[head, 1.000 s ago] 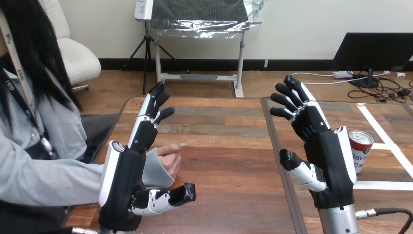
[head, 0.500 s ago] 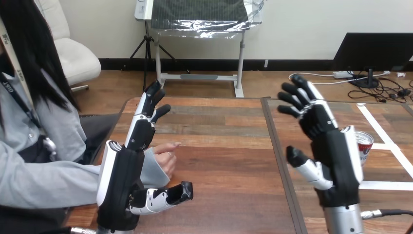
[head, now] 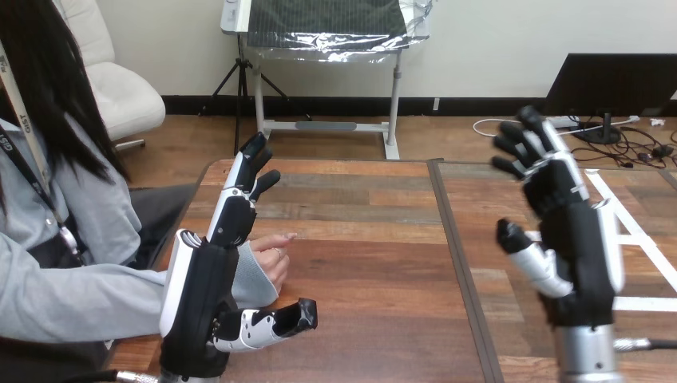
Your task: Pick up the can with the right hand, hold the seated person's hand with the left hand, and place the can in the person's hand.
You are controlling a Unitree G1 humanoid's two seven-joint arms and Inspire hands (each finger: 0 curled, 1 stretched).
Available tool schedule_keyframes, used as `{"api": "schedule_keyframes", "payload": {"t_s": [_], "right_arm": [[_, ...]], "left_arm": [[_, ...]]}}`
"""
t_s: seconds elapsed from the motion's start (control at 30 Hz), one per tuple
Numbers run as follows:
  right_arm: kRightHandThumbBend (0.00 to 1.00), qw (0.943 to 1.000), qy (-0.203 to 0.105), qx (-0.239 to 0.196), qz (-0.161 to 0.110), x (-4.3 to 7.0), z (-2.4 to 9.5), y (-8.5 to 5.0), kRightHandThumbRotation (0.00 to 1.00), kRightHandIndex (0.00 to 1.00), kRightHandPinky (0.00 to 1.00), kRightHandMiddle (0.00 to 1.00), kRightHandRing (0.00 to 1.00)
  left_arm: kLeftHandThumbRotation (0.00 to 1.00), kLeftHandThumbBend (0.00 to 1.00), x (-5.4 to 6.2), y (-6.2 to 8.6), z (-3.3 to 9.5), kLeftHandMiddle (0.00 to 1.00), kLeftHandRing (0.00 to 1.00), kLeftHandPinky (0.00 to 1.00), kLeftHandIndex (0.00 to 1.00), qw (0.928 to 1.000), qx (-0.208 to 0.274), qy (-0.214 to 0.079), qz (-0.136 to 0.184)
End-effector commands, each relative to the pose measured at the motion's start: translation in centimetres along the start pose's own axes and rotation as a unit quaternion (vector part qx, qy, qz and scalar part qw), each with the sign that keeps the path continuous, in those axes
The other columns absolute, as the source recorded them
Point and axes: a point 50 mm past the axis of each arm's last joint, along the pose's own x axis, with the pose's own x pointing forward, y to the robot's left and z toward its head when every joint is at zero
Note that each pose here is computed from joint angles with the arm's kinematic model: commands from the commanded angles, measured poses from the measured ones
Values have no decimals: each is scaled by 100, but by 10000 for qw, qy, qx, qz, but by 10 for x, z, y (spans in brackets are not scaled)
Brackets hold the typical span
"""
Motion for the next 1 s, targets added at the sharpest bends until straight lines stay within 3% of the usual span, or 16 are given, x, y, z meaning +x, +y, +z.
{"api": "schedule_keyframes", "payload": {"t_s": [0.0, 0.43, 0.97], "right_arm": [[100, 9981, -566, -190, -177, 35, 12, -16, 68, 89, 81, 87, 85], [100, 9970, -367, -153, -669, 46, 10, -37, 69, 87, 76, 85, 83], [100, 9958, -70, -100, -903, 55, 3, -52, 69, 89, 77, 88, 85]], "left_arm": [[71, 100, 15, 0, 1, 99, 96, 90, 96, 9996, -23, -279, 33], [73, 100, 15, 0, 1, 99, 95, 88, 96, 9996, 24, -276, 57], [72, 100, 15, 0, 0, 99, 95, 87, 96, 9996, -7, -265, 68]]}}
